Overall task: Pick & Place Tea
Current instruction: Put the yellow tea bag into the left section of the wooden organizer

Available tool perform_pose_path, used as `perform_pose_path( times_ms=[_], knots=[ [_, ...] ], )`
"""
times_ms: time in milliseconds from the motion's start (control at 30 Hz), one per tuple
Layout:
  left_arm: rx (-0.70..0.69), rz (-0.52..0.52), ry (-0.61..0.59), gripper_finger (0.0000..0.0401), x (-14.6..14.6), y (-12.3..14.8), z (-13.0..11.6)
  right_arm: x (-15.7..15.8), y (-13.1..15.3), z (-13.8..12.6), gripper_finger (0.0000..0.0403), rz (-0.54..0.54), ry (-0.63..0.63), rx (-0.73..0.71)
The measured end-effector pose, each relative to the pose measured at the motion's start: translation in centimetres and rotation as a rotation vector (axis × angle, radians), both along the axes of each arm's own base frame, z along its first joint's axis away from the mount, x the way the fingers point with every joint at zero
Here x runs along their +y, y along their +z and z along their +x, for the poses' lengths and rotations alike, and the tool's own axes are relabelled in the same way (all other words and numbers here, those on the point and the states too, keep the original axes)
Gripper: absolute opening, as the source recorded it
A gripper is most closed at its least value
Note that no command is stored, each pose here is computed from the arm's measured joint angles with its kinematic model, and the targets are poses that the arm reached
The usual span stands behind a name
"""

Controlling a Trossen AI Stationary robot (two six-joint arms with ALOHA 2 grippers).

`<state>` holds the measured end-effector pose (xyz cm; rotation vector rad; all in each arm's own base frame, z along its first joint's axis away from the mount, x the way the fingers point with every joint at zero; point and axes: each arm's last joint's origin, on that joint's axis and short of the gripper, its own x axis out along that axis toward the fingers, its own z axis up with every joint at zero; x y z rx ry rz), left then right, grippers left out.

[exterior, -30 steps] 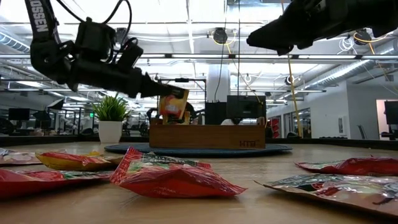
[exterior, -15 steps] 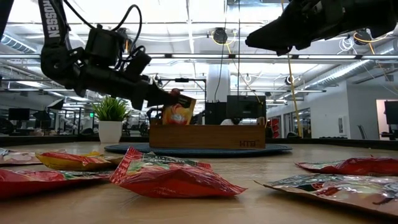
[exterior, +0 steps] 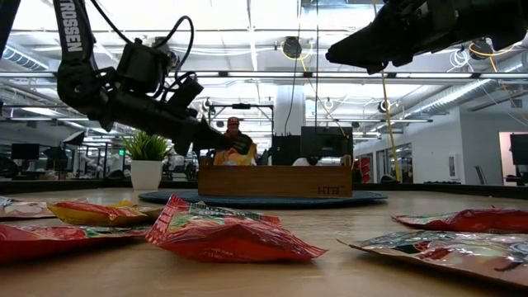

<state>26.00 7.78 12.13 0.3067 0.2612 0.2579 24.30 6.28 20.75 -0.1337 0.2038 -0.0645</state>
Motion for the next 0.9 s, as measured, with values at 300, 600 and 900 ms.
perform_pose_path(
  times_ms=[300, 600, 900],
  knots=[
    [-0.003, -0.006, 0.005, 0.0047, 0.1, 0.0, 0.0, 0.0, 0.0, 0.0, 0.0064, 0.000, 0.000, 0.000],
    [-0.021, -0.003, 0.002, 0.0073, 0.0, 0.2, 0.0, 0.0, 0.0, 0.0, 0.0064, 0.000, 0.000, 0.002],
    [-0.202, -0.044, -0.046, 0.0074, -1.4, 3.4, 1.1, 0.0, -0.2, 0.0, 0.0064, -0.005, 0.000, 0.016]
  ],
)
